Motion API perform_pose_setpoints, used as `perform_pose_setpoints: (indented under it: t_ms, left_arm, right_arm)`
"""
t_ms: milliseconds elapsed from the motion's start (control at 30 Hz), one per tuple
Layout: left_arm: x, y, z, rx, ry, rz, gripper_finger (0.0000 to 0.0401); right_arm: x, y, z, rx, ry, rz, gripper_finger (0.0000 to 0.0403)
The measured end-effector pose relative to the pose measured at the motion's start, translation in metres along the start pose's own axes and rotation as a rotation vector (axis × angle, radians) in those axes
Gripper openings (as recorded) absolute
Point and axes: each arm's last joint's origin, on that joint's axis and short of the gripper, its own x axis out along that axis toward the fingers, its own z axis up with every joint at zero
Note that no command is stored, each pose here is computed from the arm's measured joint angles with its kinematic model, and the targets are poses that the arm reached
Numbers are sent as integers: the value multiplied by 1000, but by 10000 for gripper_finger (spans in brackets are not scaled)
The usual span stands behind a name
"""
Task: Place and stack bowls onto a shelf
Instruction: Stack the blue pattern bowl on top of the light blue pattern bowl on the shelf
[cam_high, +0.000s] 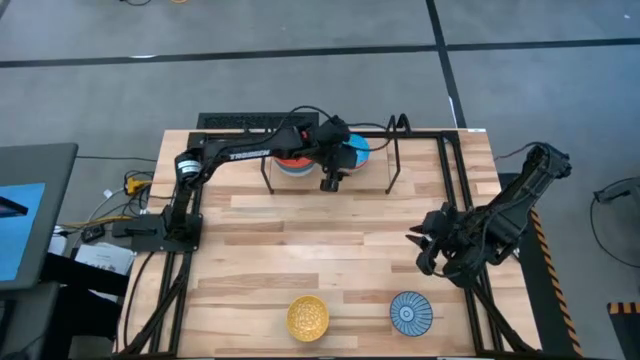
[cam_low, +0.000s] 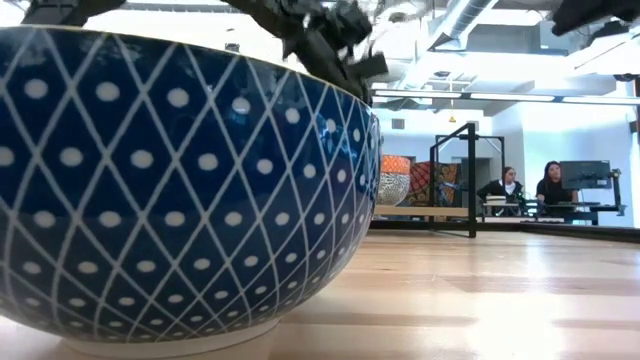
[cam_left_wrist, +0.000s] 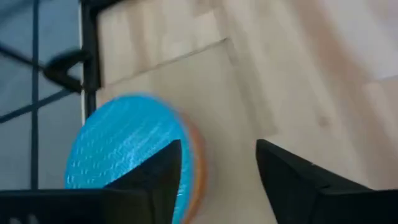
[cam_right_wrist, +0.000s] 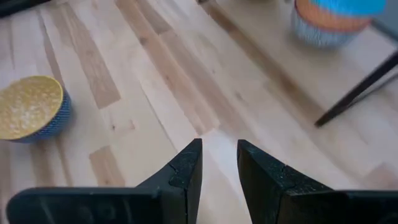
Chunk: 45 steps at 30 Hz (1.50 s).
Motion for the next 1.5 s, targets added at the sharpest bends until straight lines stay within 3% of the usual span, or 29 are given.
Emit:
perform_pose_setpoints:
  t_ms: [100,300,500,633,767,967,1167,1300,1500]
  left_arm:
    - [-26,-14,13,-4,-7,-68,214]
    - [-63,-61,21,-115,-30,-400,222]
    - [-70,-153,23,-17,56,-338,204]
    - [-78,-209,28,5,-27,-333,197]
    - [-89,-246,39,18,-110,-277,197]
    - [-101,-274,47,106,-170,-219,197]
    - [-101,-284,53,151,-235,-222,197]
    - [-92,-292,58,243,-309,-242,197]
    - [-70,-304,64,489,-399,-238,196]
  right_arm:
    - [6,0,-9,81,73,14,127]
    - [33,7,-51,168,261,118,127]
    - [44,24,-81,98,322,211,157]
    - [48,37,-97,52,385,231,185]
    - [54,49,-117,-2,485,226,202]
    - [62,64,-137,-38,587,211,179]
    - [73,67,-143,-61,620,166,100]
    - [81,65,-130,-85,601,177,37]
    - [105,57,-93,-33,549,155,42]
